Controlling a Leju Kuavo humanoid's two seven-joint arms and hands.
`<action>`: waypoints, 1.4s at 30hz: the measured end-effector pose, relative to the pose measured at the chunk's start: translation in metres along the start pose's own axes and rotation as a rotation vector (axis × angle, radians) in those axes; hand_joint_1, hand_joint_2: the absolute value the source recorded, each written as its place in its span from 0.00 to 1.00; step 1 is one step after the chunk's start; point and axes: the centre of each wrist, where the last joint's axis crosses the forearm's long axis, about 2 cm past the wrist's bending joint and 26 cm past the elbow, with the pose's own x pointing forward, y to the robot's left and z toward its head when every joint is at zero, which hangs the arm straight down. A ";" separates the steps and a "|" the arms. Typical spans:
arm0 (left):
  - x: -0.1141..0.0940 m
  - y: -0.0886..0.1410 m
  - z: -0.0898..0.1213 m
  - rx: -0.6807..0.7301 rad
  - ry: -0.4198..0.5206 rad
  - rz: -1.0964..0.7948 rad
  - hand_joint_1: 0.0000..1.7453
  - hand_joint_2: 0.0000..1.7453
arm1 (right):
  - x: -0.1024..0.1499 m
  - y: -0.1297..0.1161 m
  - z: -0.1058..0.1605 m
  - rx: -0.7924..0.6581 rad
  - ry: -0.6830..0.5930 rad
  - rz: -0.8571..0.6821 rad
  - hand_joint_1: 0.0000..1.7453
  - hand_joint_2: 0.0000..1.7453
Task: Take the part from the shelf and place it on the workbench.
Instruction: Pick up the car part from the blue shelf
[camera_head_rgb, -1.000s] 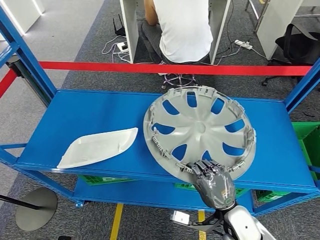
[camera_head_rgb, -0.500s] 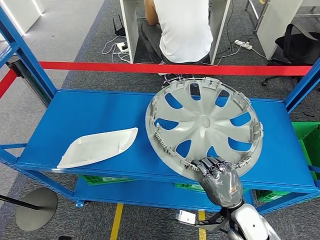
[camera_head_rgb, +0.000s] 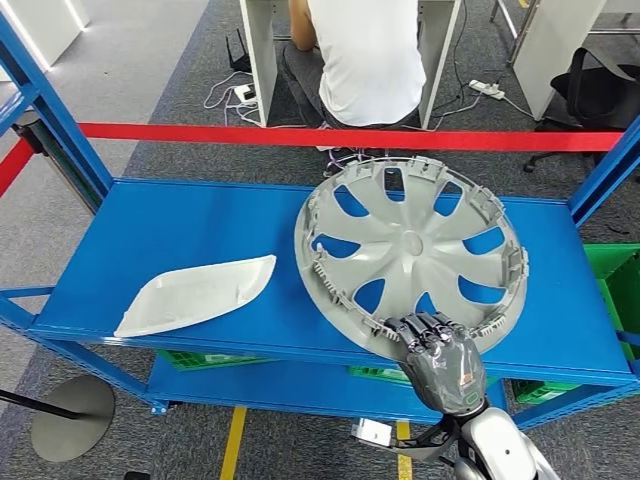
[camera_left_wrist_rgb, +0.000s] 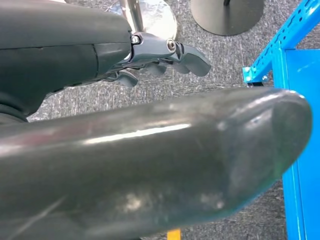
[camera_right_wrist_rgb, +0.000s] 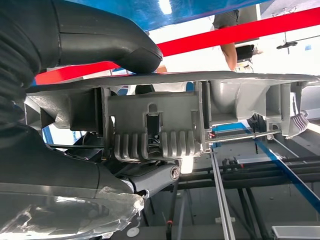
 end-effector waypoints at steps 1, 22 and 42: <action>0.000 0.000 0.000 -0.001 0.000 -0.003 0.00 0.00 | 0.000 0.000 0.000 0.000 0.000 0.000 1.00 1.00; 0.001 -0.001 0.000 -0.026 -0.047 0.027 0.00 0.00 | 0.001 0.000 0.000 -0.001 0.012 -0.003 1.00 1.00; 0.000 -0.002 0.001 -0.031 -0.040 0.027 0.00 0.00 | -0.019 -0.015 0.004 -0.034 -0.055 0.064 1.00 1.00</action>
